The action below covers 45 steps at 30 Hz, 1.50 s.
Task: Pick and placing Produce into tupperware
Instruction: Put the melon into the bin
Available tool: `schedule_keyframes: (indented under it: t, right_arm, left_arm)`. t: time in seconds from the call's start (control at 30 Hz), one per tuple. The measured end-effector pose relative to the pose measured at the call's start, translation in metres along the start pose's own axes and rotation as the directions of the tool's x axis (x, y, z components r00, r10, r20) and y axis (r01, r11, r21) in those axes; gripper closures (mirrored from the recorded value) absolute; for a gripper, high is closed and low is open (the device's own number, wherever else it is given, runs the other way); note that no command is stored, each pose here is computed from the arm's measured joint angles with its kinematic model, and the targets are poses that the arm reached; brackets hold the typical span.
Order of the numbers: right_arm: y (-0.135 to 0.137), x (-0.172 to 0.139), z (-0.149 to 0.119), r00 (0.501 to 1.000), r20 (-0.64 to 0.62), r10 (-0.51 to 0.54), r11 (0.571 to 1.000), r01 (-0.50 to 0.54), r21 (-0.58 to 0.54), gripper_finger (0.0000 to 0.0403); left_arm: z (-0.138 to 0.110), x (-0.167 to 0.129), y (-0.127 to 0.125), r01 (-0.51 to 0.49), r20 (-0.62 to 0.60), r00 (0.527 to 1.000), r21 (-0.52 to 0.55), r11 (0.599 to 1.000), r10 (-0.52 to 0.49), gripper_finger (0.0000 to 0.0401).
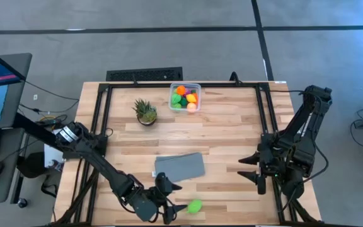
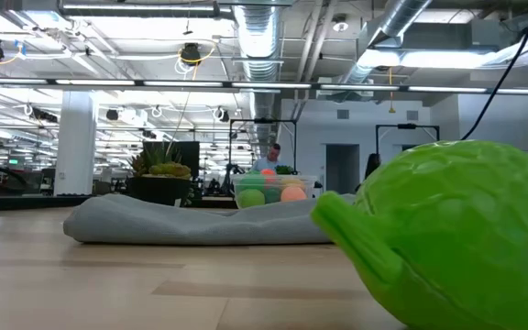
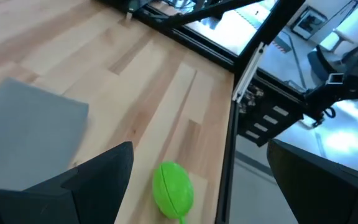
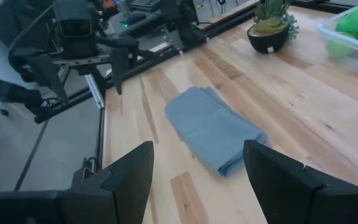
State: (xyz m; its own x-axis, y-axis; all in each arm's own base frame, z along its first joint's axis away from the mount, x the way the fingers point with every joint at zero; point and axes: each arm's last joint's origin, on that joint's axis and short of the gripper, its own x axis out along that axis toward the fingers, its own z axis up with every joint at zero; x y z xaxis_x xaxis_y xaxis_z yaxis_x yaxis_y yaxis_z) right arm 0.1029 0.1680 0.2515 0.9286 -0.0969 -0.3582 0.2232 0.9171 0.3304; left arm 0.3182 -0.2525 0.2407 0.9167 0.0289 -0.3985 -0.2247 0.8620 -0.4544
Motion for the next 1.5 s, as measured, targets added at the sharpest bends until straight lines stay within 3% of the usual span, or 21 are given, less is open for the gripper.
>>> schedule_keyframes:
  t: [0.23,0.37,0.63,0.83,1.0,1.17,1.33,1.5]
  right_arm:
    - [0.003,0.001,-0.002,0.998,-0.061,0.033,0.999,-0.033,0.003,0.0131]
    - [0.017,0.007,-0.012,0.983,-0.150,0.105,0.993,-0.111,-0.037,0.0131]
    - [0.043,0.054,-0.041,0.900,-0.379,0.215,0.961,-0.263,-0.080,0.0131]
    - [0.056,0.089,-0.048,0.879,-0.353,0.320,0.929,-0.365,-0.067,0.0131]
    - [0.056,0.107,-0.043,0.872,-0.333,0.358,0.909,-0.407,-0.088,0.0131]
    - [0.048,0.124,-0.034,0.846,-0.357,0.395,0.890,-0.449,-0.079,0.0131]
    - [0.040,0.143,-0.015,0.804,-0.338,0.490,0.855,-0.519,0.006,0.0131]
    - [0.042,0.161,0.000,0.751,-0.371,0.546,0.805,-0.593,-0.016,0.0131]
  left_arm:
    - [-0.012,0.001,0.006,-0.009,-0.123,0.992,0.024,1.000,0.012,0.0041]
    - [-0.017,0.000,0.011,-0.029,-0.190,0.981,0.015,0.999,0.032,0.0041]
    - [-0.032,-0.007,0.024,-0.130,-0.375,0.917,0.036,0.991,0.134,0.0041]
    - [-0.042,-0.017,0.027,-0.163,-0.447,0.876,0.080,0.983,0.182,0.0041]
    - [-0.051,-0.028,0.026,-0.186,-0.458,0.858,0.143,0.972,0.232,0.0041]
    - [-0.056,-0.041,0.026,-0.253,-0.370,0.878,0.181,0.950,0.305,0.0041]
    - [-0.042,-0.053,0.021,-0.245,-0.264,0.921,0.180,0.953,0.287,0.0041]
    - [-0.025,-0.071,0.024,-0.248,-0.232,0.923,0.255,0.935,0.308,0.0041]
